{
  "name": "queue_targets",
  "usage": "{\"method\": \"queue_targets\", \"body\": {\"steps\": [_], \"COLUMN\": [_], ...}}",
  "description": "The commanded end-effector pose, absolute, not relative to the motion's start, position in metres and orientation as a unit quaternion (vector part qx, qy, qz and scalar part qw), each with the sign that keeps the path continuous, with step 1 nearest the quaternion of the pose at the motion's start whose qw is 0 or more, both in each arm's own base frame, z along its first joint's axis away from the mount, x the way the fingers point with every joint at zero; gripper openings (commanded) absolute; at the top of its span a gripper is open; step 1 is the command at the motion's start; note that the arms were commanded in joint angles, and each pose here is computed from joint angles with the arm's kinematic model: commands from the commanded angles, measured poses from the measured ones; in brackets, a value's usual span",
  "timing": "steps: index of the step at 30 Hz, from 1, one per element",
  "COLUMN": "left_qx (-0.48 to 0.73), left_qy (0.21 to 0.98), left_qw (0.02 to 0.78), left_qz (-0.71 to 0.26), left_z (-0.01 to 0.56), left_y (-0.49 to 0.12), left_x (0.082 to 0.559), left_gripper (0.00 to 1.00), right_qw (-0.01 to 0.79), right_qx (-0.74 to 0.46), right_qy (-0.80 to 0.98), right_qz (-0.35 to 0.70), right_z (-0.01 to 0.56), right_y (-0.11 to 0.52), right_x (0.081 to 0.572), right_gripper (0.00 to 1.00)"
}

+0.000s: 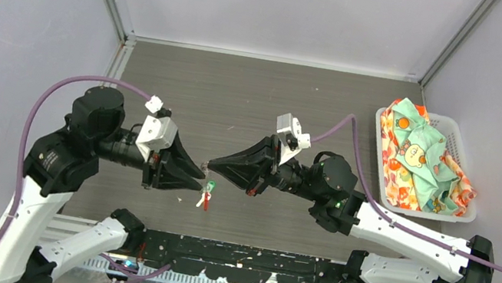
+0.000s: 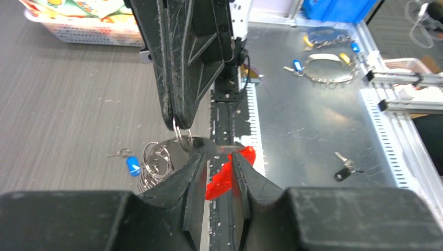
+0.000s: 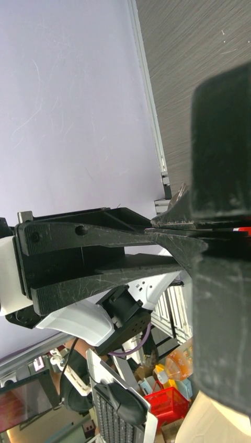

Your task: Put the keys on the keyring

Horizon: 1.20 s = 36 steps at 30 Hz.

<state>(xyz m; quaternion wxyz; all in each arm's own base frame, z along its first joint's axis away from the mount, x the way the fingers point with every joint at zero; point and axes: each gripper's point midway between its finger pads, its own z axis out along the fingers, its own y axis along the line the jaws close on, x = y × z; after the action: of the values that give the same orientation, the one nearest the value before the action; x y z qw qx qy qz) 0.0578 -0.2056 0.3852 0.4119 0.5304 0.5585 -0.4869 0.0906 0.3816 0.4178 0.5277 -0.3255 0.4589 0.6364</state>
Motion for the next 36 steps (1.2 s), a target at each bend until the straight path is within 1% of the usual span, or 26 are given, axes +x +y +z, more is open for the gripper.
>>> {"method": "queue_targets", "body": {"steps": [1, 6, 13, 17, 22, 24, 26, 29, 36], "left_qx": [0.52, 0.503, 0.488, 0.48, 0.466, 0.46, 0.456, 0.452, 0.462], "left_qy": [0.555, 0.559, 0.576, 0.583, 0.592, 0.597, 0.601, 0.605, 0.602], "left_qw": [0.461, 0.458, 0.455, 0.47, 0.474, 0.475, 0.475, 0.475, 0.481], "left_qz": [-0.458, -0.474, -0.472, -0.457, -0.456, -0.454, -0.453, -0.451, -0.439], "left_z": [0.393, 0.395, 0.389, 0.39, 0.392, 0.392, 0.391, 0.389, 0.388], "left_y": [-0.205, -0.207, -0.208, -0.207, -0.208, -0.208, -0.208, -0.208, -0.206], "left_x": [0.07, 0.069, 0.075, 0.083, 0.089, 0.092, 0.093, 0.095, 0.095], "left_gripper": [0.23, 0.23, 0.24, 0.19, 0.18, 0.15, 0.11, 0.01, 0.0], "right_qw": [0.543, 0.542, 0.54, 0.538, 0.533, 0.53, 0.528, 0.527, 0.523], "right_qx": [-0.317, -0.318, -0.322, -0.325, -0.332, -0.335, -0.339, -0.341, -0.346], "right_qy": [0.42, 0.423, 0.42, 0.42, 0.417, 0.416, 0.414, 0.412, 0.406], "right_qz": [0.655, 0.653, 0.654, 0.655, 0.657, 0.658, 0.659, 0.661, 0.665], "right_z": [0.444, 0.442, 0.443, 0.443, 0.442, 0.442, 0.442, 0.443, 0.446], "right_y": [0.375, 0.378, 0.381, 0.381, 0.382, 0.383, 0.383, 0.383, 0.379], "right_x": [0.086, 0.087, 0.087, 0.086, 0.083, 0.081, 0.08, 0.079, 0.074], "right_gripper": [0.01, 0.01, 0.01, 0.01, 0.01, 0.01, 0.01, 0.01, 0.01]}}
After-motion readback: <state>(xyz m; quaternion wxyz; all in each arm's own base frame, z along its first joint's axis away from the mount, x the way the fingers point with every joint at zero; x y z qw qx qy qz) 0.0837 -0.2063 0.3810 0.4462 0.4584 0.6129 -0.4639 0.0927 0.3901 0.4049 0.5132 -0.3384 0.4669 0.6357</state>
